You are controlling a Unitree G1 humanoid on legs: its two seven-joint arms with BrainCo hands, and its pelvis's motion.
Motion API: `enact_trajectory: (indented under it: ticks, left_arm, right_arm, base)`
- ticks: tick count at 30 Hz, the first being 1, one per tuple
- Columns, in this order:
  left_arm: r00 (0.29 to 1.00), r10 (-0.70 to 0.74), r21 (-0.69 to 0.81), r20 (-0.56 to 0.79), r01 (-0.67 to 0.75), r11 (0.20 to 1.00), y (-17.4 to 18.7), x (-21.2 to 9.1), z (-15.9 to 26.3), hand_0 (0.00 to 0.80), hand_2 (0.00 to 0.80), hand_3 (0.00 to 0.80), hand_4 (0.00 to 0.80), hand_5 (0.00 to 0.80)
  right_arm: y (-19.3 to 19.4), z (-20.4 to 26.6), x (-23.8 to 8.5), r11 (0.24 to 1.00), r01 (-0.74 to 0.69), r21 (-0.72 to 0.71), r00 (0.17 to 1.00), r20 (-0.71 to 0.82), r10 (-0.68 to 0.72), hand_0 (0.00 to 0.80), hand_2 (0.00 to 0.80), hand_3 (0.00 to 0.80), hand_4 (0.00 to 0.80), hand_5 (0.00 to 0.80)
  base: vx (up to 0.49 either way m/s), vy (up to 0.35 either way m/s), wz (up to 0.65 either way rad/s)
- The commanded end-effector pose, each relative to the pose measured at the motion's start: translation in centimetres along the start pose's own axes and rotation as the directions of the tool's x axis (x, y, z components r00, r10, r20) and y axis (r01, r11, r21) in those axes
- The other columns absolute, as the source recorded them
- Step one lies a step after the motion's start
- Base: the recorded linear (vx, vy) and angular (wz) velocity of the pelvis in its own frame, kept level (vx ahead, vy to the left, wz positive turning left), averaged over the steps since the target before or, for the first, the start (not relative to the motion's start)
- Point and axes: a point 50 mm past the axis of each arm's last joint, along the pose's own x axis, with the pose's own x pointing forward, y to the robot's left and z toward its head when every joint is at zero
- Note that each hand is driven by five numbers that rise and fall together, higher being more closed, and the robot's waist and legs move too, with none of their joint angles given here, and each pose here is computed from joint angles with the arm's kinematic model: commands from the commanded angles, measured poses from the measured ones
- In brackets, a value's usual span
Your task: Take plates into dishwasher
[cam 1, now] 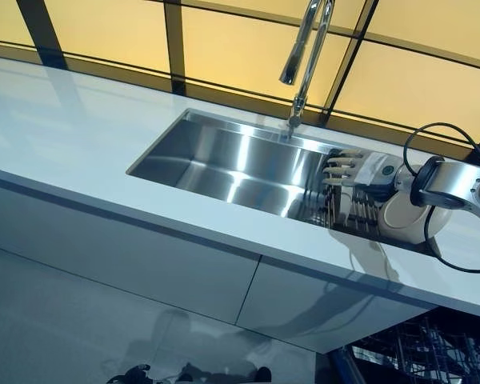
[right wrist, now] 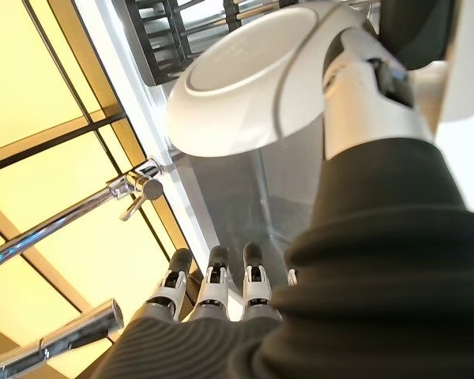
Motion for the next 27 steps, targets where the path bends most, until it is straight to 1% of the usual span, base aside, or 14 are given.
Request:
enact_trajectory:
  ticks: [1, 15, 27]
  left_arm:
    - [0.998, -0.001, 0.113, 0.056, -0.006, 0.994, 0.7, 0.1, 1.7, 0.000, 0.000, 0.000, 0.000, 0.000]
    - [0.998, 0.003, 0.104, 0.062, -0.010, 0.995, 0.9, 0.1, 1.7, 0.000, 0.000, 0.000, 0.000, 0.000]
    - [0.997, 0.015, 0.097, 0.075, -0.022, 0.995, 1.3, 0.0, 1.8, 0.000, 0.000, 0.000, 0.000, 0.000]
  right_arm:
    - [-2.2, -3.8, -1.2, 0.996, 0.078, -0.045, 0.980, -0.182, -0.084, 0.000, 0.000, 0.000, 0.000, 0.000]
    - [-2.6, -4.6, -1.5, 0.990, 0.076, -0.120, 0.973, -0.206, -0.100, 0.000, 0.000, 0.000, 0.000, 0.000]
    - [-1.5, -4.5, -1.9, 0.996, -0.001, -0.094, 0.981, -0.193, -0.017, 0.000, 0.000, 0.000, 0.000, 0.000]
  base:
    - [-0.012, -0.043, 0.14]
    - [0.013, -0.025, 0.03]
    - [-0.003, 0.000, 0.02]
